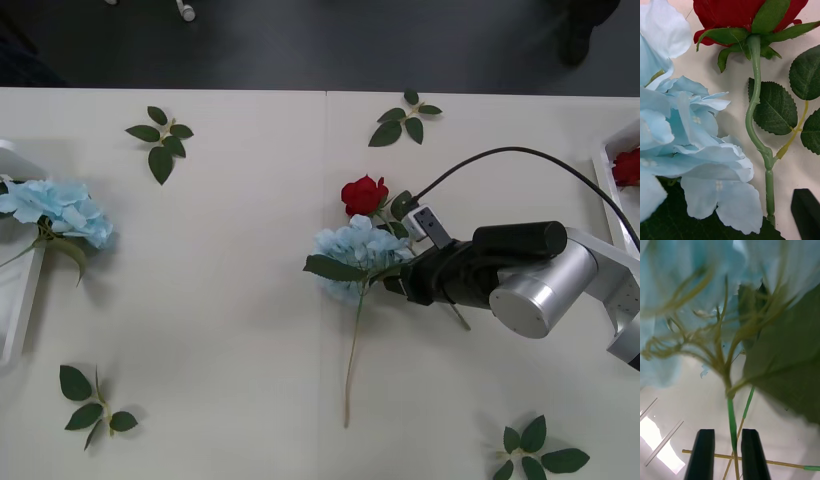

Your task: Put the red flowers into the right box and the blue flowers into the left box

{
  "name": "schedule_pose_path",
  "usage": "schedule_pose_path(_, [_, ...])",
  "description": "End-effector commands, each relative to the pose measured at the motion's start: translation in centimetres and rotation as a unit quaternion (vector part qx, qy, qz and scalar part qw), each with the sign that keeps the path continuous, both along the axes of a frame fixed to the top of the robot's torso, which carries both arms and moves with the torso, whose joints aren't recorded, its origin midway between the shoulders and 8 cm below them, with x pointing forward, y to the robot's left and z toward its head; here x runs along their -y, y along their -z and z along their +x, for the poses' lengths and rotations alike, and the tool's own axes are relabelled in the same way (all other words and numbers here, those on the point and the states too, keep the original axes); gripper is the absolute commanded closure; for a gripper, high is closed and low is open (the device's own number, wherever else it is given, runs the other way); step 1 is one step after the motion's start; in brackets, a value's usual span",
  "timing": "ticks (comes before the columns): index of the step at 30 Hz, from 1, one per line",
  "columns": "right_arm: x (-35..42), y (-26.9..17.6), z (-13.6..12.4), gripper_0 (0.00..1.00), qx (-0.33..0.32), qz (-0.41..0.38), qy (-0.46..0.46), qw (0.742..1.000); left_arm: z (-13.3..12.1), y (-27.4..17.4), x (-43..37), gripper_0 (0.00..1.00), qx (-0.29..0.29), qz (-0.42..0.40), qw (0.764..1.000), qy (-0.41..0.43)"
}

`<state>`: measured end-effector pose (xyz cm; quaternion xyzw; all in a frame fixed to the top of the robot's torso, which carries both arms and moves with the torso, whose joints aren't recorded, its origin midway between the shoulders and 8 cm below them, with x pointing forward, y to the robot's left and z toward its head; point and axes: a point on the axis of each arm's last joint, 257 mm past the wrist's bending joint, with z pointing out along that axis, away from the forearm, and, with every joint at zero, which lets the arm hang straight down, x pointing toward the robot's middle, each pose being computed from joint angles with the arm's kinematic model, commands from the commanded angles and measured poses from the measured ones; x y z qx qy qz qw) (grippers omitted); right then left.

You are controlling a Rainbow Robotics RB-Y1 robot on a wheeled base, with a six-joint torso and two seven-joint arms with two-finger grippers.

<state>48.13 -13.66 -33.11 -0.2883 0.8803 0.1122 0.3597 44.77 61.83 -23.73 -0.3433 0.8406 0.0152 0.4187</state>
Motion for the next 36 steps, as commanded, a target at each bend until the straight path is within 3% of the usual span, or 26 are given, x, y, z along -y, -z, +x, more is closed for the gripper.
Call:
schedule_pose_path(1, [-0.2,-1.7,1.3,0.79,0.030,-0.007,-0.008,0.999,1.0,-3.7,-0.8,0.00,0.022,0.030,0.999,0.014])
schedule_pose_path(2, [0.0,-1.8,1.5,0.86,0.035,-0.013,-0.008,0.999,1.0,-3.6,-0.5,0.00,0.021,0.028,0.999,0.018])
schedule_pose_path(6, [0.5,-1.7,1.6,0.92,0.037,-0.019,-0.007,0.999,0.6,-4.1,1.0,0.00,0.011,0.020,0.999,0.033])
schedule_pose_path(23, [1.6,-1.9,1.9,1.00,0.036,-0.023,0.000,0.999,-3.1,-7.0,12.0,0.00,-0.040,0.009,0.988,0.150])
schedule_pose_path(29, [1.0,-3.9,2.2,1.00,0.045,-0.003,0.003,0.999,-2.5,-9.0,18.5,0.00,0.023,-0.060,0.976,0.207])
schedule_pose_path(33, [0.9,-6.2,2.0,1.00,0.039,-0.004,0.005,0.999,-2.6,-10.4,23.2,0.00,0.083,-0.137,0.956,0.247])
schedule_pose_path(36, [1.0,-8.8,1.9,1.00,0.037,-0.005,0.009,0.999,-3.0,-11.6,26.0,0.00,0.119,-0.151,0.936,0.294])
